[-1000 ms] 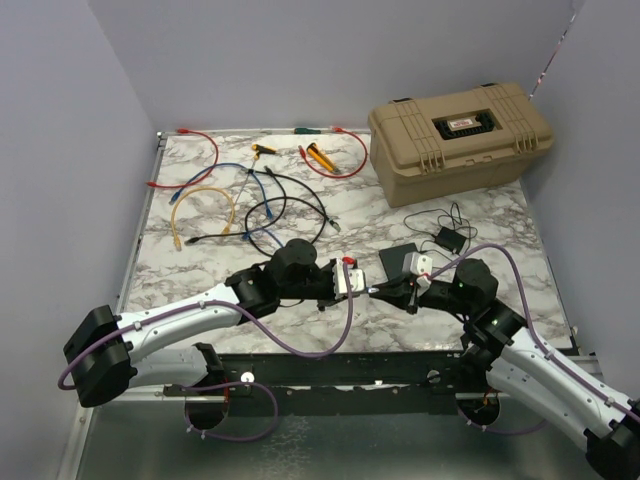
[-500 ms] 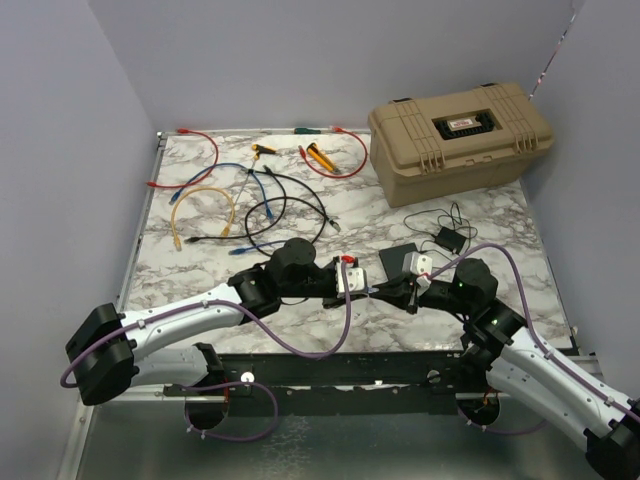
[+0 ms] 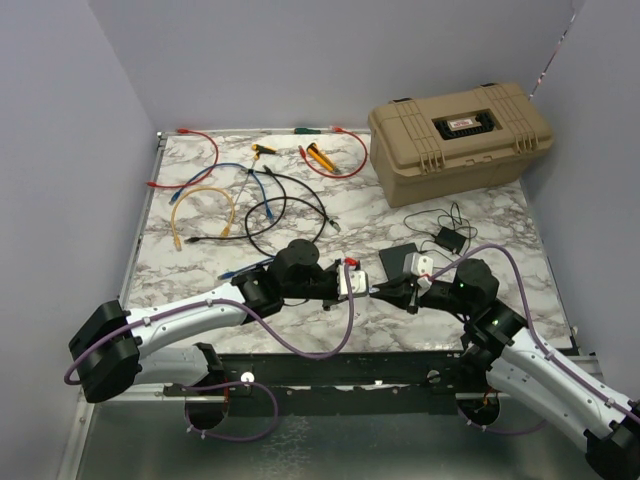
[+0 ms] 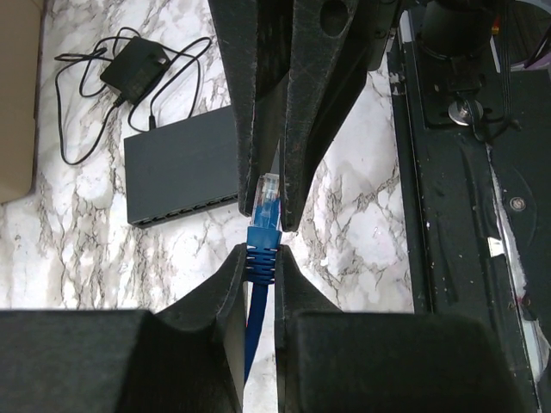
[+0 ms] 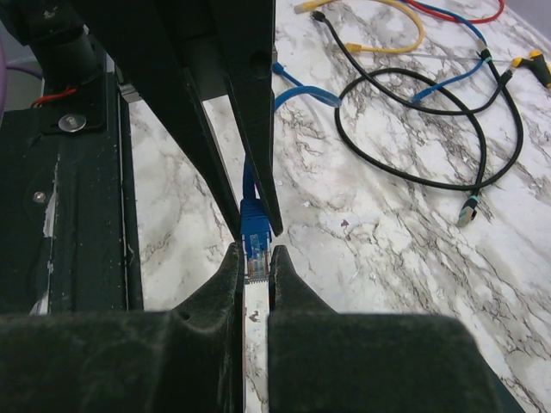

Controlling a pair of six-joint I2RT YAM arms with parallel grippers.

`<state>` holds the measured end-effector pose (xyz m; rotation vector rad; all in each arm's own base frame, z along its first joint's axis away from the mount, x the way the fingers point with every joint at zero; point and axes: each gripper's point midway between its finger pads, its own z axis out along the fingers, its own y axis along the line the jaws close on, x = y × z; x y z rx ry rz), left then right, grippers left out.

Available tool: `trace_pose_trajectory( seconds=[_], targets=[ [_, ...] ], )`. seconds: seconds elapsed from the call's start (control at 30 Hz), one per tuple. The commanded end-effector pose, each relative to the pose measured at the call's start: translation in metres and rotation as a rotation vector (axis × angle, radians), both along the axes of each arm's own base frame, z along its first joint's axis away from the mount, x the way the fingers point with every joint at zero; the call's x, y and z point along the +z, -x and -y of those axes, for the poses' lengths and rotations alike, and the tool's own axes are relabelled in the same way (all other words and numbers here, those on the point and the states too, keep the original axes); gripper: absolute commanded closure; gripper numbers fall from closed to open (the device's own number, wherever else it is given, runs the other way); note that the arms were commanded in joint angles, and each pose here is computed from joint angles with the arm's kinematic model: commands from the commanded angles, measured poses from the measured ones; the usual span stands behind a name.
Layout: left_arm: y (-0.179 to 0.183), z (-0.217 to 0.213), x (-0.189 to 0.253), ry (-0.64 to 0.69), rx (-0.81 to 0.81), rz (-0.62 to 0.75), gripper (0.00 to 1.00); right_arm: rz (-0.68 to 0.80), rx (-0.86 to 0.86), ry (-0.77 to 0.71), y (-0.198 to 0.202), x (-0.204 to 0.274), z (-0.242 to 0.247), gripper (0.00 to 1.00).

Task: Insert the plug into the switch port
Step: Pick up the connector from the center of the board.

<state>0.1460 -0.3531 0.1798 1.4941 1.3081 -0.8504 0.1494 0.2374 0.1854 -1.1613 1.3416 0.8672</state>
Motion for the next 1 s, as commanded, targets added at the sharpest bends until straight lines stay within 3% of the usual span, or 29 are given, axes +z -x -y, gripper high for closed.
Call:
trace_pose_trajectory(
  seconds=[0.0, 0.07, 0.2, 0.3, 0.47, 0.57, 0.8, 0.97],
  targets=[
    [0.002, 0.000, -0.005, -0.010, -0.002, -0.007, 1.00, 0.018, -0.006, -0.030, -0.001, 0.011, -0.001, 0.95],
    [-0.004, -0.002, -0.006, -0.006, 0.044, -0.004, 1.00, -0.002, -0.041, -0.035, -0.005, 0.010, 0.000, 0.90],
    [-0.021, -0.006, -0.015, 0.000, 0.157, -0.009, 1.00, -0.089, -0.218, -0.060, -0.029, 0.008, 0.010, 0.55],
    [-0.036, -0.010, -0.028, -0.013, 0.262, -0.028, 1.00, -0.212, -0.402, -0.084, -0.050, 0.003, 0.021, 0.42],
    [-0.056, -0.013, -0.054, -0.038, 0.404, -0.064, 1.00, -0.407, -0.741, -0.076, -0.084, -0.013, 0.050, 0.11],
    [-0.070, -0.014, -0.064, -0.038, 0.489, -0.074, 1.00, -0.460, -0.882, -0.037, -0.096, -0.025, 0.064, 0.01],
    [-0.093, -0.007, -0.078, -0.027, 0.610, -0.095, 0.98, -0.505, -1.091, 0.049, -0.115, -0.044, 0.088, 0.00],
    [-0.095, 0.008, -0.101, -0.081, 0.560, -0.103, 1.00, -0.549, -1.154, 0.078, -0.133, -0.051, 0.098, 0.00]
  ],
)
